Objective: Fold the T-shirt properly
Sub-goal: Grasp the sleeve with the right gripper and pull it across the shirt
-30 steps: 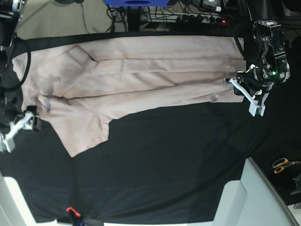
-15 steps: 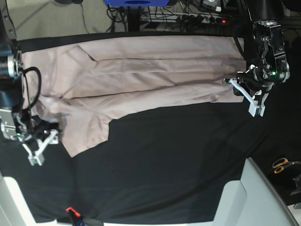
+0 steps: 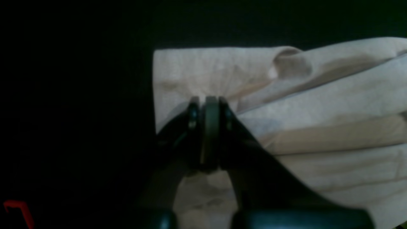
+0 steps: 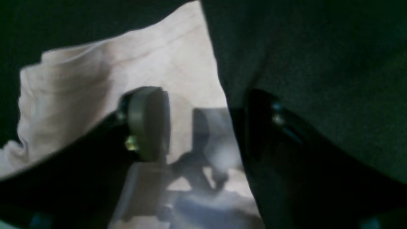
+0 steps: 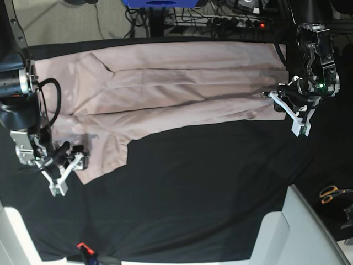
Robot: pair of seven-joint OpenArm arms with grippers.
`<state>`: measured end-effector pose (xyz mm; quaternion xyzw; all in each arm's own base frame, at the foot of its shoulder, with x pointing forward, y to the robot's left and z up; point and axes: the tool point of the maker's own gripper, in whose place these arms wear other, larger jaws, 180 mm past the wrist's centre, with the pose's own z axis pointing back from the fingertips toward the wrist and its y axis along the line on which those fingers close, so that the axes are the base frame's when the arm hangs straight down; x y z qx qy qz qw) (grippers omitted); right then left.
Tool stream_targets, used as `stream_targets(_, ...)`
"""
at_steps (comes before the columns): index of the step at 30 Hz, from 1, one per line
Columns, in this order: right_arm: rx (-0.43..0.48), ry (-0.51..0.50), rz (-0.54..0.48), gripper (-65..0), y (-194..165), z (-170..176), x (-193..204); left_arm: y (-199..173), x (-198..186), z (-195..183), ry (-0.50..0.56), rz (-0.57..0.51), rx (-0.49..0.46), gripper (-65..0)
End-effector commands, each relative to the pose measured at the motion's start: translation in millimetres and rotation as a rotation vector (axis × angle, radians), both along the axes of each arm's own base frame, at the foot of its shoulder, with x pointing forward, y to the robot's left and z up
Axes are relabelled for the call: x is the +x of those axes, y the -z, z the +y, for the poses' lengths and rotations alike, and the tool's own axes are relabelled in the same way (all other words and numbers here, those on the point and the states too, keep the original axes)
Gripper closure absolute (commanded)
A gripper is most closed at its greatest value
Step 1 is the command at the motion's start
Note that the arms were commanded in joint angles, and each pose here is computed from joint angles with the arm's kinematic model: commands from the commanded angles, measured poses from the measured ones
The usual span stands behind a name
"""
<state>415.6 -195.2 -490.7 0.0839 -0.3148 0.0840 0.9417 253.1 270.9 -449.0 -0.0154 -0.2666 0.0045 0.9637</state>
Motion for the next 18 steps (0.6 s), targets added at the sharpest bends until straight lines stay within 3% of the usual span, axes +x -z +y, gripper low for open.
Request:
stream_targets(1,0.001,-0.012,-0.015,-27.9,-9.5,0.5,9.8,-10.6,9.2,6.8,-0.002,-0.038,0.017,0.0)
stream_targets(4,0.001,-0.008,-0.015,-1.5,-9.5,0.0,9.9,-10.4,9.2,6.4,-0.001,-0.038,0.016,0.0)
stream_targets(11,-0.018,-0.028,-0.066,0.0,-28.2,-3.5,24.6,-14.5,14.8,5.7,0.002,-0.052,0.017,0.0)
stream_targets(18,-0.136,-0.105,-0.113,0.0,-74.1,-10.8,35.4,-26.7,31.0,10.0,-0.001,-0.092,0.026,0.0)
